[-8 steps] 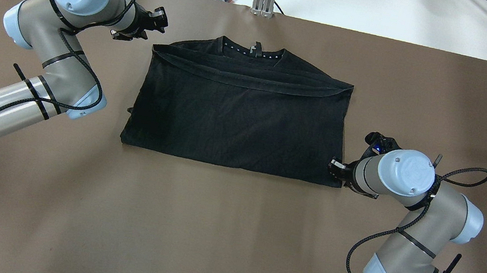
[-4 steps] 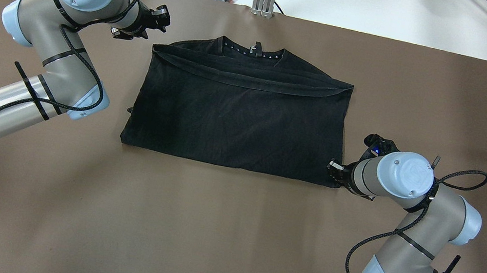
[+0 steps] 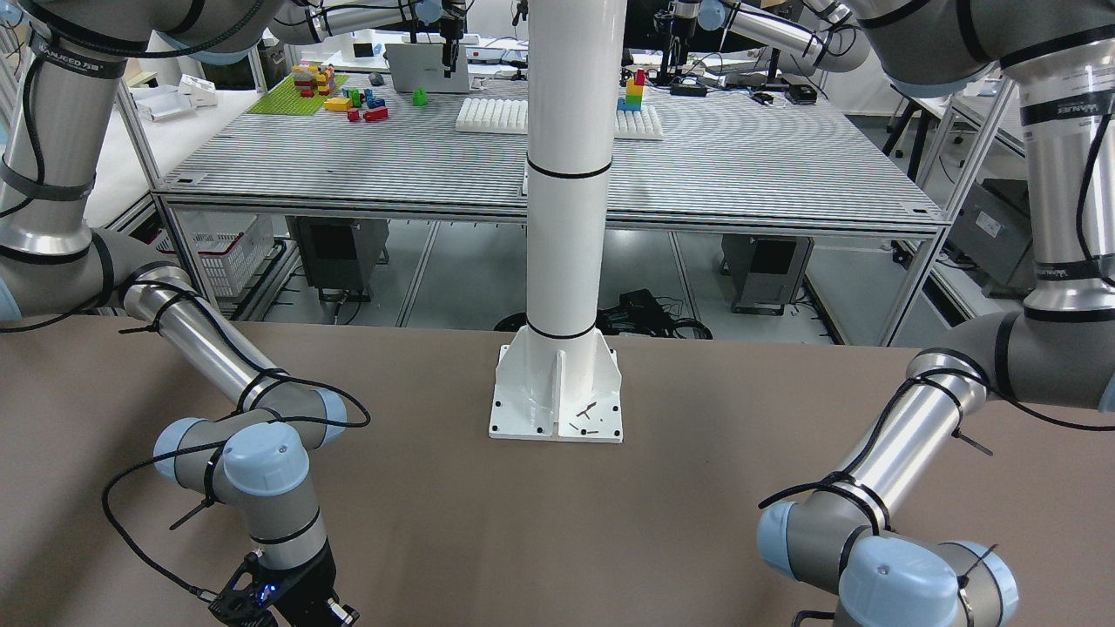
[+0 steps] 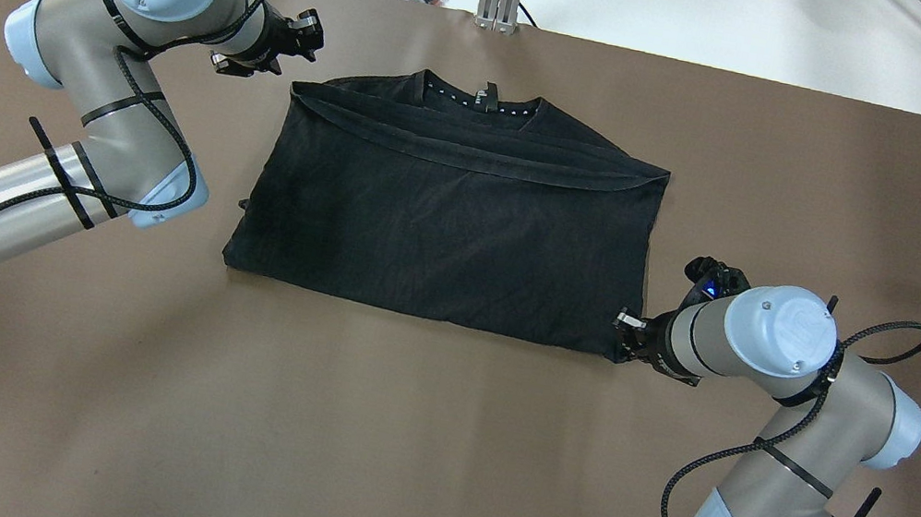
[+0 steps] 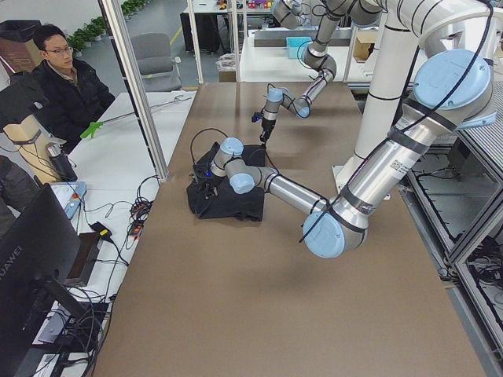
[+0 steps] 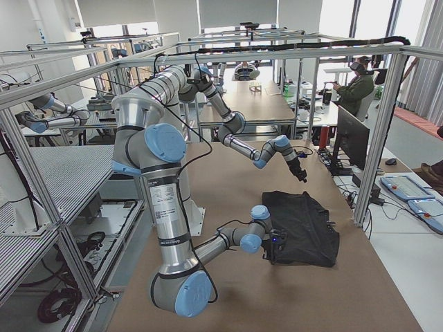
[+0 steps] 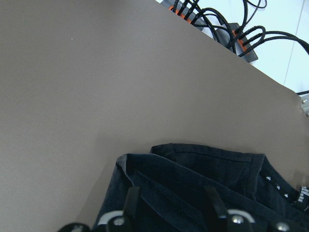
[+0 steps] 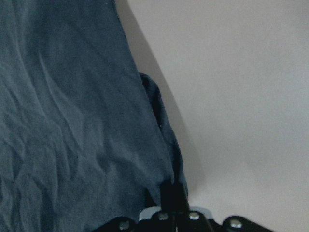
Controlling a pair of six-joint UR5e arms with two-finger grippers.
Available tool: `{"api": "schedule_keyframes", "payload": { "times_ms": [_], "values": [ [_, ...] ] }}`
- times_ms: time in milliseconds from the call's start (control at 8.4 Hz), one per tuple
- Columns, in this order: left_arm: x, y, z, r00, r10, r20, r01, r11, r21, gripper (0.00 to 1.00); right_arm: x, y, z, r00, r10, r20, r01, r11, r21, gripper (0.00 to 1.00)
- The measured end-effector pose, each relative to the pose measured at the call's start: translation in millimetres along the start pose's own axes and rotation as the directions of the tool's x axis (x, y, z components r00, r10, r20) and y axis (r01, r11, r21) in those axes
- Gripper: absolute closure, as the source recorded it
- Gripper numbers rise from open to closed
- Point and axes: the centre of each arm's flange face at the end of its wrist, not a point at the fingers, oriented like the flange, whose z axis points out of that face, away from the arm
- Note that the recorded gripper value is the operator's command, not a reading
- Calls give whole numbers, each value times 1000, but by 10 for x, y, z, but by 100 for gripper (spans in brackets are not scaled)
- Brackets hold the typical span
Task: Fold clothes
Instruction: 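Grip the folded corner with the right gripper and drag it toward the robot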
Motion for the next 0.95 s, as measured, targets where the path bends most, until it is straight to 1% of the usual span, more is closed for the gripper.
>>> {"api": "schedule_keyframes", "payload": {
  "times_ms": [238,357,595,715,834,953],
  "values": [
    [11,5,-11,1000,-4,-2,4,1000,0,46,107,153,-300,999,-10,31,12,998,-67,100],
    [18,8,-19,1000,-7,-4,7,1000,0,46,233,271,-502,999,-17,47,23,992,-125,100],
    [43,5,-64,1000,-11,-14,11,1000,1,46,366,507,-924,996,-20,89,41,970,-238,100],
    [60,4,-103,1000,-16,-21,16,1000,2,46,395,617,-1036,996,0,92,28,953,-301,100],
    [78,11,-133,999,-19,-28,19,1000,2,46,401,765,-1102,996,18,85,16,924,-382,100],
    [82,19,-156,999,-21,-32,21,1000,1,46,399,947,-1141,997,18,75,19,886,-463,100]
  ]
}}
